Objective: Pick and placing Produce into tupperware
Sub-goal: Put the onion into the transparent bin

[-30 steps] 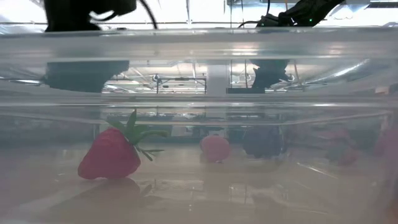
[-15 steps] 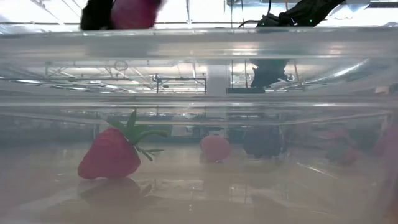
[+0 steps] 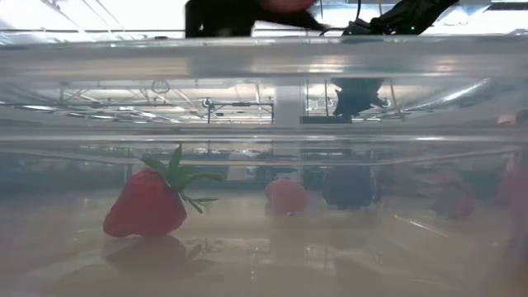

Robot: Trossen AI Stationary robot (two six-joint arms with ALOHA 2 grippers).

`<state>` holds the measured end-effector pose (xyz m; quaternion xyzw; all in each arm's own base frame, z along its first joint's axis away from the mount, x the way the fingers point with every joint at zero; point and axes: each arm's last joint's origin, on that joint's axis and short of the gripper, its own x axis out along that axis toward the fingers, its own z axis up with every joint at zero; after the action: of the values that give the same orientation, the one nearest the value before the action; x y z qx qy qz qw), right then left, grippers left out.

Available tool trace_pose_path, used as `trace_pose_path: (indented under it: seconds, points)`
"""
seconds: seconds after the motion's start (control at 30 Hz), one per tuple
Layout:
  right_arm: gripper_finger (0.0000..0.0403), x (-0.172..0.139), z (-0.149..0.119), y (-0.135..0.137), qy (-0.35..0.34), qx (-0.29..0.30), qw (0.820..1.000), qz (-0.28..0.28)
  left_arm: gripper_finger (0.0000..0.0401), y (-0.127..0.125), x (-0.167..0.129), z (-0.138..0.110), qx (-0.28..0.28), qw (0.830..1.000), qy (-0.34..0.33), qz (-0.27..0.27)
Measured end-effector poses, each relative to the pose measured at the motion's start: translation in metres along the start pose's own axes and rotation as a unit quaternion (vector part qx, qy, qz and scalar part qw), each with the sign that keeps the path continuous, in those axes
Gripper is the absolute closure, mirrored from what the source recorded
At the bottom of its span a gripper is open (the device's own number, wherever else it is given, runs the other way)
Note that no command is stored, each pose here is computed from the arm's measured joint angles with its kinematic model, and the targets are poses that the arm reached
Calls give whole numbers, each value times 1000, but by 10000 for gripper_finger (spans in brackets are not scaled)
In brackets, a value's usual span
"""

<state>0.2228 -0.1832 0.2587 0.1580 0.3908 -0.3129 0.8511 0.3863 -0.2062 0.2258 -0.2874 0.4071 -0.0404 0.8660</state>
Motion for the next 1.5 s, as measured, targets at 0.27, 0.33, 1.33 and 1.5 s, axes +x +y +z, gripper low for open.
trace_pose_path:
  seconds: [0.27,0.33,1.33,1.5]
  points:
    - [215,0,-1,0,7,-9,1000,0,132,-3,-5,4,-4,997,29,75]
    - [215,0,0,-1,1,-10,1000,-1,132,-4,-8,2,2,995,29,95]
    - [215,0,4,-11,-19,7,1000,-12,133,0,14,-28,-15,985,84,147]
    - [215,0,4,-11,-22,9,1000,-12,133,-7,13,-37,-21,986,87,142]
